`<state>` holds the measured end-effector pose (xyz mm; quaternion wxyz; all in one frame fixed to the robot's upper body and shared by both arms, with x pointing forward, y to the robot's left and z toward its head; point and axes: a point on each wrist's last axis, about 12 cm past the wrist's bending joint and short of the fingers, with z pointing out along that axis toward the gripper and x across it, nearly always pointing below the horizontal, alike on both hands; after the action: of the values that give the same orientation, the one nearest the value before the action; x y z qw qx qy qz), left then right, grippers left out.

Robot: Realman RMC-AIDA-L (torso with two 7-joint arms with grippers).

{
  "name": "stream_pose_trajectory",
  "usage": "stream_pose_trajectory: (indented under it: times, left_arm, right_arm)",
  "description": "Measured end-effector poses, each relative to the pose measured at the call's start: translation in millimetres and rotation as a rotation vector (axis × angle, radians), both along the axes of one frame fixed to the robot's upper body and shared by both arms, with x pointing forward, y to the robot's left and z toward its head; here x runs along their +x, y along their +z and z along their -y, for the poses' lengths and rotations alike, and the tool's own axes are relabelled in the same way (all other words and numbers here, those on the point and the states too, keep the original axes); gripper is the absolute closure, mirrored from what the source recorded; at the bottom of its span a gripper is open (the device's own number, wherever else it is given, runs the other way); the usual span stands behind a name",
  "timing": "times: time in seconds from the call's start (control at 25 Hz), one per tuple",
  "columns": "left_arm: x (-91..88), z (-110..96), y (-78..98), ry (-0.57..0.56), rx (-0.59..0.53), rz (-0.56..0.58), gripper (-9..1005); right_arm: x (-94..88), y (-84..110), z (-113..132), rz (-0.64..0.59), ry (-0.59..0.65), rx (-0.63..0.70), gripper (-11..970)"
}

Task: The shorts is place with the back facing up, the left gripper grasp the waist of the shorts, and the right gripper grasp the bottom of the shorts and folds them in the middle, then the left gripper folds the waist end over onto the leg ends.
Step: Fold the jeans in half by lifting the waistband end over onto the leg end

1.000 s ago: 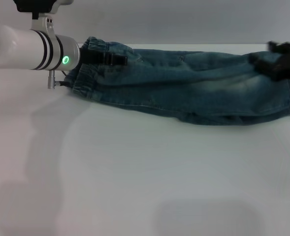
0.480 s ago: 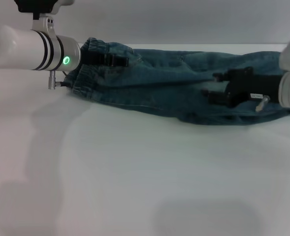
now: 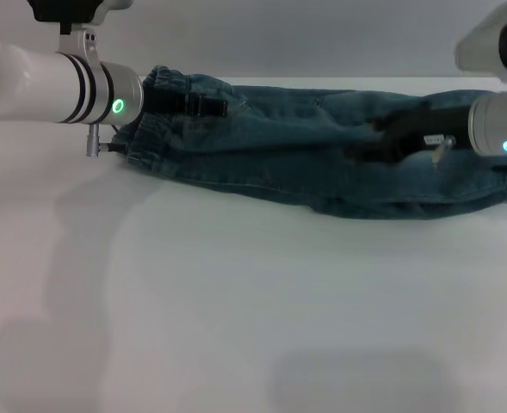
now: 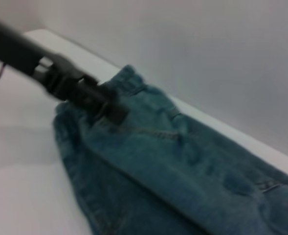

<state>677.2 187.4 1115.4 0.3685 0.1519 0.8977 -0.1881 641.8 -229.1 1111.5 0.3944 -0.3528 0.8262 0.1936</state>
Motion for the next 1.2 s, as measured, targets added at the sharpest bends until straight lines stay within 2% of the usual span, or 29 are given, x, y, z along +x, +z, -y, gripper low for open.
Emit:
stream_pose_trajectory:
  times: [0.16, 0.48, 0.72, 1.0, 1.2]
  left_arm:
    - [-1.2, 1, -0.2, -0.007, -0.008, -0.010, 193]
    - [-2.7, 1, 0.5, -0.018, -0.017, -0.020, 196]
    - [-0.2, 3, 9.9, -0.027, -0.032, -0.004, 198]
    - [0.9, 3, 12.9, -0.030, -0.034, 0.003, 201]
    - [3.8, 6, 21.5, -0.044, -0.036, 0.025, 202]
  right_arm:
    - [7.4, 5.3, 0, -0.016, -0.052, -0.027, 356]
    - [13.3, 10.8, -4, 0.005, -0.065, -0.043, 356]
    - [17.9, 0.9, -5, -0.012, -0.102, -0.130, 356]
    - [20.3, -6.6, -6, 0.004, -0.132, -0.158, 356]
    - [24.9, -8.4, -5, 0.032, -0.173, -0.172, 356]
